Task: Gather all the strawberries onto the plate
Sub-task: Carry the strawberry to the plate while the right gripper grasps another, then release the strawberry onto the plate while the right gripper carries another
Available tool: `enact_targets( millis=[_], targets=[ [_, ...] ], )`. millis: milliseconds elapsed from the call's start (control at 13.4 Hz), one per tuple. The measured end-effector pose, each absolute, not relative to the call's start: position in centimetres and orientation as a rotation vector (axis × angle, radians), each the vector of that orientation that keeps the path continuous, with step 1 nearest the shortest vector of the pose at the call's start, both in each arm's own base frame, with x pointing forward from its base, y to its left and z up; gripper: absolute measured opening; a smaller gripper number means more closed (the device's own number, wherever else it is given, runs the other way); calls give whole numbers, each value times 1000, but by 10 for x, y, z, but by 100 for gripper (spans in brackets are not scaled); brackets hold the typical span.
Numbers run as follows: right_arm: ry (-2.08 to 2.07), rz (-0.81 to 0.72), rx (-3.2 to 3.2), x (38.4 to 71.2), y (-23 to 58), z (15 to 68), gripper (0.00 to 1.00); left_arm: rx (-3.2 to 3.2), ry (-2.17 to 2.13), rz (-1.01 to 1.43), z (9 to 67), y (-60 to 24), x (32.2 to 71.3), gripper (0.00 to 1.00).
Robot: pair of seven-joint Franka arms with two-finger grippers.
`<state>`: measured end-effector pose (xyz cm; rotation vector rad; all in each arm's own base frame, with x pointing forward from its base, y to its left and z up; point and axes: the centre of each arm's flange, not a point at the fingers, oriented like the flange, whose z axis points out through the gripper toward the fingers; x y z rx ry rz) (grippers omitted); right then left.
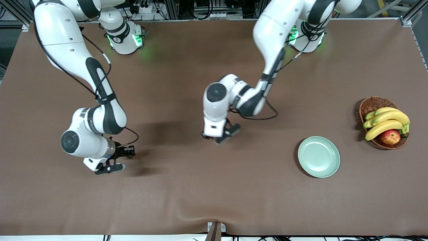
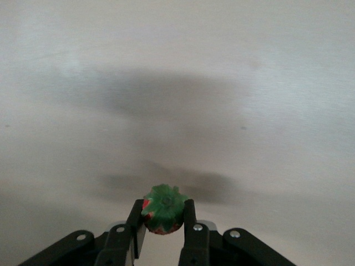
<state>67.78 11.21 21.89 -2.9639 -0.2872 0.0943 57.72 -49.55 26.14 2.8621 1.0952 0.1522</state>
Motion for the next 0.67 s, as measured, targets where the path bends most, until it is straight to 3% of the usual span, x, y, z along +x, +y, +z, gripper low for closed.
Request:
enact_targets(
  millis=[298, 671],
  targets=[
    [-257, 122, -2875, 661, 191, 220, 31, 2773, 1476, 74, 319, -335, 657, 31],
    [-317, 128, -2786, 618, 316, 224, 31, 2676, 1718, 9, 308, -149, 692, 31]
  ],
)
